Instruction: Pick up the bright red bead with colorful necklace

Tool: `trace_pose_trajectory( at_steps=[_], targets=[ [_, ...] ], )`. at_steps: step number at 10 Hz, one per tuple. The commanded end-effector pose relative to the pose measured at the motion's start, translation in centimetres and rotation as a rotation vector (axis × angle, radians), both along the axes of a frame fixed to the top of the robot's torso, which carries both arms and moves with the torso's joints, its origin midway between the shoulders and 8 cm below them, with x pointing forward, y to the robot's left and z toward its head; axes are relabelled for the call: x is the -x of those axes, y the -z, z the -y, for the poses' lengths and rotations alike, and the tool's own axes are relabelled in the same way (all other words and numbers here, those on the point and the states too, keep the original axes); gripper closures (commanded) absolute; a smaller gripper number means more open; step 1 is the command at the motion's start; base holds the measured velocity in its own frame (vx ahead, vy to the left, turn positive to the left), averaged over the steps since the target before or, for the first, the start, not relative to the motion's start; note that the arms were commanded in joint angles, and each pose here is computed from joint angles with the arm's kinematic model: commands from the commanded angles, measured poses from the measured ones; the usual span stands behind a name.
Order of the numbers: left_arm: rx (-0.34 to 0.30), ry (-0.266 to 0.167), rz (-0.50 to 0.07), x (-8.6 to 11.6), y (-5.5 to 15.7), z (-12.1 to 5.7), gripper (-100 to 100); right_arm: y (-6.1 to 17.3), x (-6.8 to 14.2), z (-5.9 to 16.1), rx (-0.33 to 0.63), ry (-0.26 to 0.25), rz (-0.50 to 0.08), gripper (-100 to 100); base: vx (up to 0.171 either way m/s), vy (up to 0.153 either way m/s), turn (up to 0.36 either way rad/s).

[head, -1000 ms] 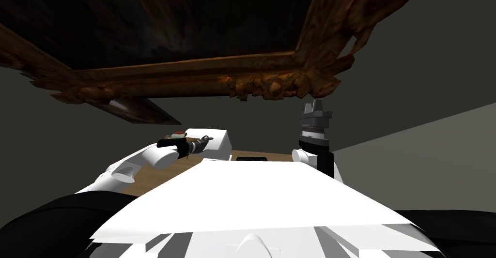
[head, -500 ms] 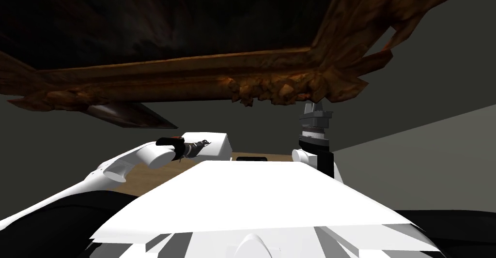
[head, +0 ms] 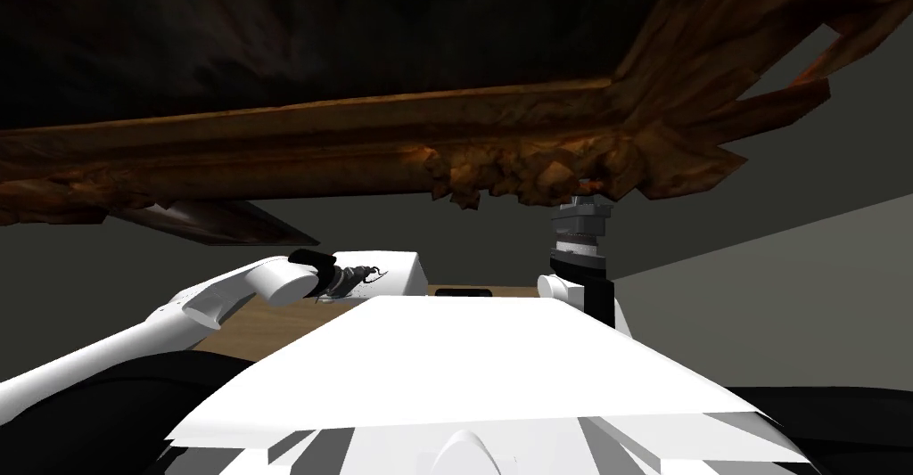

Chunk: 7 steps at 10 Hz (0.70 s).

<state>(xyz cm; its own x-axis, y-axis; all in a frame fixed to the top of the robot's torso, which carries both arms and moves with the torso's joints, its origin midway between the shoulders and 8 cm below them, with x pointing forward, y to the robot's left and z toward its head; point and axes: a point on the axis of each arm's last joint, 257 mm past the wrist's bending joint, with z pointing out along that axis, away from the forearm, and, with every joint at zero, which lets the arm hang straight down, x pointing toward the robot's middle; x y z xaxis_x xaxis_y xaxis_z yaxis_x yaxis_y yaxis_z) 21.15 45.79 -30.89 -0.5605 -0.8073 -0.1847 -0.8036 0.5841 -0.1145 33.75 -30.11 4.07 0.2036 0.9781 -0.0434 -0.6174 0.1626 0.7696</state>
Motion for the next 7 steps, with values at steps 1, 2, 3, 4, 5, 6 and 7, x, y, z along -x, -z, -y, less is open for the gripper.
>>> trace_pose_trajectory(
  at_steps=[1,2,3,4,5,6,7],
  targets=[
    [-0.029,0.004,-0.046,0.9,0.0,-0.9,-100,0.0,0.0,0.0,0.000,0.000,0.000,0,0.060,0.046,-0.037],
    [-0.017,0.003,-0.026,0.6,0.0,-0.5,-100,0.0,0.0,0.0,0.000,0.000,0.000,0,0.026,0.022,-0.011],
    [-0.020,0.003,-0.031,0.7,0.0,-0.6,0,0.0,0.0,0.0,0.000,0.000,0.000,0,0.005,0.004,0.001],
    [-0.014,-0.006,-0.034,0.9,0.4,-1.1,-100,0.0,0.0,0.0,0.000,0.000,0.000,0,-0.011,-0.015,-0.077],
    [-0.010,-0.016,-0.040,1.1,0.7,-1.7,-100,0.0,0.0,0.0,0.000,0.000,0.000,0,-0.035,-0.042,-0.135],
    [-0.009,-0.016,-0.037,1.0,0.7,-1.7,-100,0.0,0.0,0.0,0.000,0.000,0.000,0,-0.032,-0.031,-0.038],
    [-0.006,-0.026,-0.040,1.2,1.0,-2.3,-100,0.0,0.0,0.0,0.000,0.000,0.000,0,-0.025,-0.026,-0.057]
  ],
)
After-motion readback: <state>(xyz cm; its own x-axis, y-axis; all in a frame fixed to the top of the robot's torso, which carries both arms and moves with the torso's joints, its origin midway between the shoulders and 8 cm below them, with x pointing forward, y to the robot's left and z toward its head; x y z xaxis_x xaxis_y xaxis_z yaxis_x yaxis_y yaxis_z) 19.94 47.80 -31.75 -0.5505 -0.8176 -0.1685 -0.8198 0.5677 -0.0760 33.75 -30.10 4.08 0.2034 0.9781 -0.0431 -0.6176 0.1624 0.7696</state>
